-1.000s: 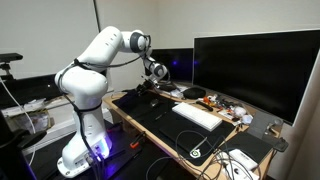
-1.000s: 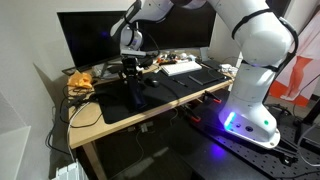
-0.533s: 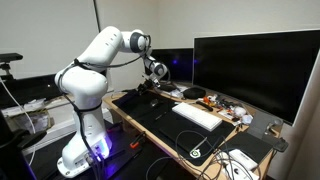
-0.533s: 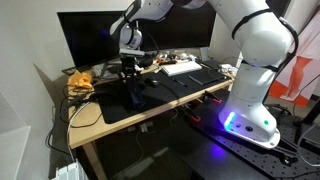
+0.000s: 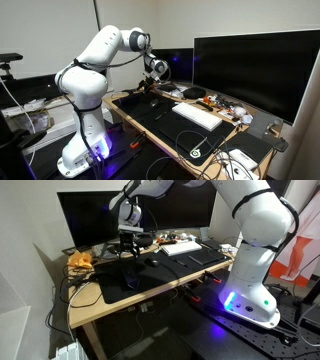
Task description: Move the blue object to the left.
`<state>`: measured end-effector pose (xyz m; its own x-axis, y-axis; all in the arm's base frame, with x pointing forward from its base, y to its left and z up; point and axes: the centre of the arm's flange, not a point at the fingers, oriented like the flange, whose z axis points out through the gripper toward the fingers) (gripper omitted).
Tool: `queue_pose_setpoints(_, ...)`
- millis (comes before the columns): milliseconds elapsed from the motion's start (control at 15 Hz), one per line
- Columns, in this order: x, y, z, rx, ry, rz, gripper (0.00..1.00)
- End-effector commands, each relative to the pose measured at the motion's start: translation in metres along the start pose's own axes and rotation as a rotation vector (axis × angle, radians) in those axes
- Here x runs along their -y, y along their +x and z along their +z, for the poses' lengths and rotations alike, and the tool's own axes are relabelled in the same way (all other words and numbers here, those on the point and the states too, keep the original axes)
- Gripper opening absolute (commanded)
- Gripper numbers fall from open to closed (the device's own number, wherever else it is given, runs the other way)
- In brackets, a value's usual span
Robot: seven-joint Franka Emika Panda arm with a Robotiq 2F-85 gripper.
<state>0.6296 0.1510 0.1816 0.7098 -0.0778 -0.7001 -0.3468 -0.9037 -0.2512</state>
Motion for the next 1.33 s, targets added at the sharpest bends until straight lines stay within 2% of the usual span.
queue_pose_setpoints(0,0.003,-0.025,-0.011,-0.034,0.014,-0.006,1.0)
queue_pose_setpoints(267,0.006,-0.047,-0.012,-0.047,-0.001,-0.01,1.0)
queue_pose_setpoints(667,-0.027,-0.083,0.001,-0.054,-0.014,0.055,1.0)
queue_pose_setpoints(1000,-0.061,-0.115,0.01,-0.138,-0.007,0.113,1.0)
queue_pose_setpoints(1267,-0.082,-0.146,0.021,-0.25,-0.002,0.136,1.0)
